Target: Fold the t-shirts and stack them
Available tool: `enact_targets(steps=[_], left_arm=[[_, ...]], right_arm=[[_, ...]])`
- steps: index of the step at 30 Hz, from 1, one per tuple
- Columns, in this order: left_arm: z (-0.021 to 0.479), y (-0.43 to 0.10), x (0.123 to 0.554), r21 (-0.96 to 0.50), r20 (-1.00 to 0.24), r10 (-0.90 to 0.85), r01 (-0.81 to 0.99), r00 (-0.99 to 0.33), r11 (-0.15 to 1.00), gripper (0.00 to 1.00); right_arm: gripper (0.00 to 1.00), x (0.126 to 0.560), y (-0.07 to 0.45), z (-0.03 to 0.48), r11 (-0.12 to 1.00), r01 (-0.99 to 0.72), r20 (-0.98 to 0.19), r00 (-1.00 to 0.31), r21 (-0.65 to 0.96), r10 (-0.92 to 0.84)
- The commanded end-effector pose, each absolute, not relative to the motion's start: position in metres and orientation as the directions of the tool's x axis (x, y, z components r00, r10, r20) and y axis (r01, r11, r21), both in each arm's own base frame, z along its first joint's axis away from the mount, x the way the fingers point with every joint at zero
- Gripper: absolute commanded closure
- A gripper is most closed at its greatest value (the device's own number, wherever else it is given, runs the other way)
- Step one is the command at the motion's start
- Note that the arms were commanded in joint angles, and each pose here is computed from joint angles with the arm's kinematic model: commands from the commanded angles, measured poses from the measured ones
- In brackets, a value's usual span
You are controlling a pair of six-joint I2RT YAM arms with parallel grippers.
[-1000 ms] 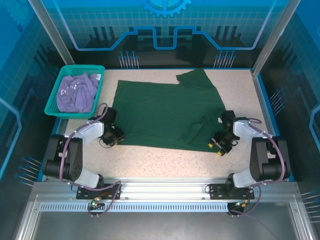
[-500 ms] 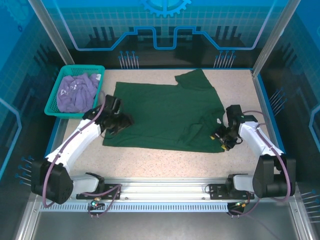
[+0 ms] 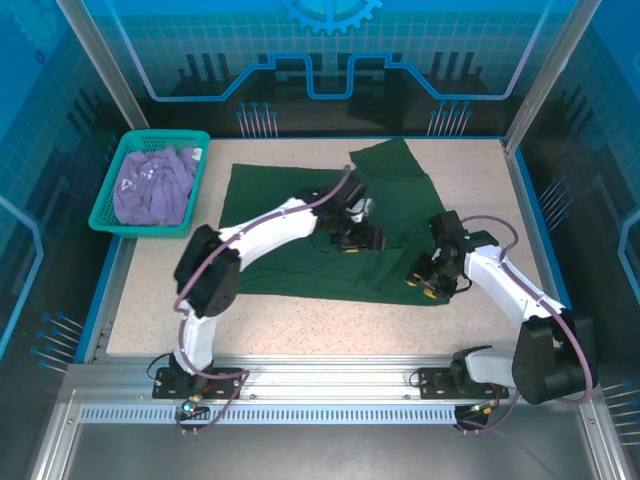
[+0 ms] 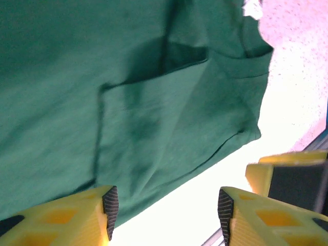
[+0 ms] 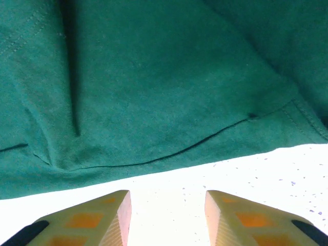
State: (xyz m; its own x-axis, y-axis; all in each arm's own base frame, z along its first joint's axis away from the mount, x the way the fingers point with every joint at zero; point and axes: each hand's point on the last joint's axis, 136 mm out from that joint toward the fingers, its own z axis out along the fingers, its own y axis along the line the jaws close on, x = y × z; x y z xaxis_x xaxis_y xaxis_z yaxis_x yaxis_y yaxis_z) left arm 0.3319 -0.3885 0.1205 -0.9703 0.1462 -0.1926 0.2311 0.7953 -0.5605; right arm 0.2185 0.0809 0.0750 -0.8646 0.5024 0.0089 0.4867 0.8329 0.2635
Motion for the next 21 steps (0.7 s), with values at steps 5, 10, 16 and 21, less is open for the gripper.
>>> enact_targets(steps=[5, 10, 16, 21], left_arm=[[0.089, -0.414, 0.342, -0.501, -0.199, 0.312, 0.370, -0.929, 0.782, 0.56], [0.060, -0.397, 0.352, -0.431, -0.192, 0.316, 0.369, -0.929, 0.823, 0.59], [0.051, -0.400, 0.357, -0.450, -0.194, 0.317, 0.371, -0.928, 0.812, 0.62], [0.041, -0.400, 0.354, -0.444, -0.152, 0.334, 0.366, -0.930, 0.818, 0.67]], right_arm=[[0.66, 0.205, 0.057, 0.069, 0.771, 0.616, 0.038, -0.784, 0.161, 0.619], [0.71, 0.201, 0.048, 0.059, 0.729, 0.665, 0.065, -0.744, 0.163, 0.665], [0.74, 0.216, 0.047, 0.055, 0.737, 0.644, 0.038, -0.757, 0.204, 0.652], [0.75, 0.228, 0.049, 0.049, 0.750, 0.633, 0.067, -0.771, 0.192, 0.633]])
